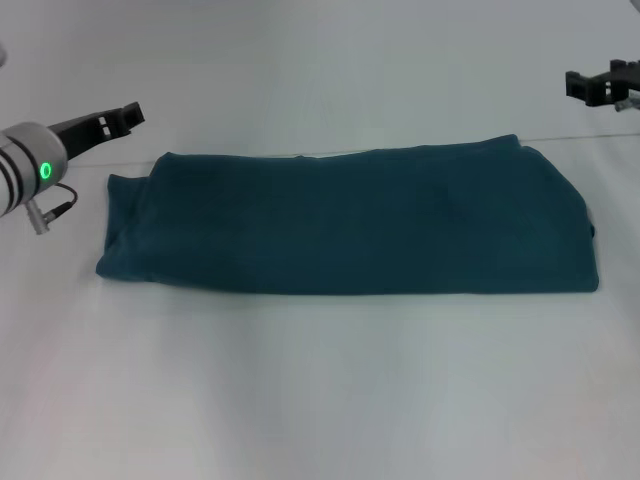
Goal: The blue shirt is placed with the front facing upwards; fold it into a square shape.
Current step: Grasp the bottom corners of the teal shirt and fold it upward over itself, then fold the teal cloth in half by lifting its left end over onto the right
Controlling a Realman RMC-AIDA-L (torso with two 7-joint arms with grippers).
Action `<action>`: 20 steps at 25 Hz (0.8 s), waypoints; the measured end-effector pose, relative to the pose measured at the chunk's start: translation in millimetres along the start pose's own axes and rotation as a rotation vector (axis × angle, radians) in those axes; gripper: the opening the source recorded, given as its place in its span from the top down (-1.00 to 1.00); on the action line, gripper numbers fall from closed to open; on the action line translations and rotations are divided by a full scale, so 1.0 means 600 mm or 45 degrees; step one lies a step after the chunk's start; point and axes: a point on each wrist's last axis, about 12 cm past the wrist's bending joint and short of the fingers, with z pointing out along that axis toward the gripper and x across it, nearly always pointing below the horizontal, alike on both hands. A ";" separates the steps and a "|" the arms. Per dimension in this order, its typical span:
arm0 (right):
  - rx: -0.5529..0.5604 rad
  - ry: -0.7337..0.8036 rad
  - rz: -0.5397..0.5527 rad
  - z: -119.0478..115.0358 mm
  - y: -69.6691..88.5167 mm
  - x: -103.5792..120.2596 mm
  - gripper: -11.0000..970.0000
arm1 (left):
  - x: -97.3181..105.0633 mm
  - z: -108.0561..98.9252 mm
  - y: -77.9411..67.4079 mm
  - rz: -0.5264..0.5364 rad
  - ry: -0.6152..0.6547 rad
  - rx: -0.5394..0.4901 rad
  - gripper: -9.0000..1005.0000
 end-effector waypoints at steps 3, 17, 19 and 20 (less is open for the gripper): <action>-0.065 0.008 0.049 -0.010 -0.008 0.013 -0.46 | 0.004 -0.006 0.007 -0.017 0.012 0.038 0.02; -0.373 0.104 0.422 -0.082 -0.030 0.077 -0.73 | 0.055 -0.041 0.058 -0.029 0.075 0.032 -0.86; -0.403 0.134 0.483 -0.095 -0.036 0.087 -0.73 | 0.061 -0.047 0.065 0.006 0.089 0.024 -0.86; -0.418 0.150 0.511 -0.100 -0.039 0.091 -0.73 | 0.063 -0.048 0.067 0.019 0.096 0.022 -0.86</action>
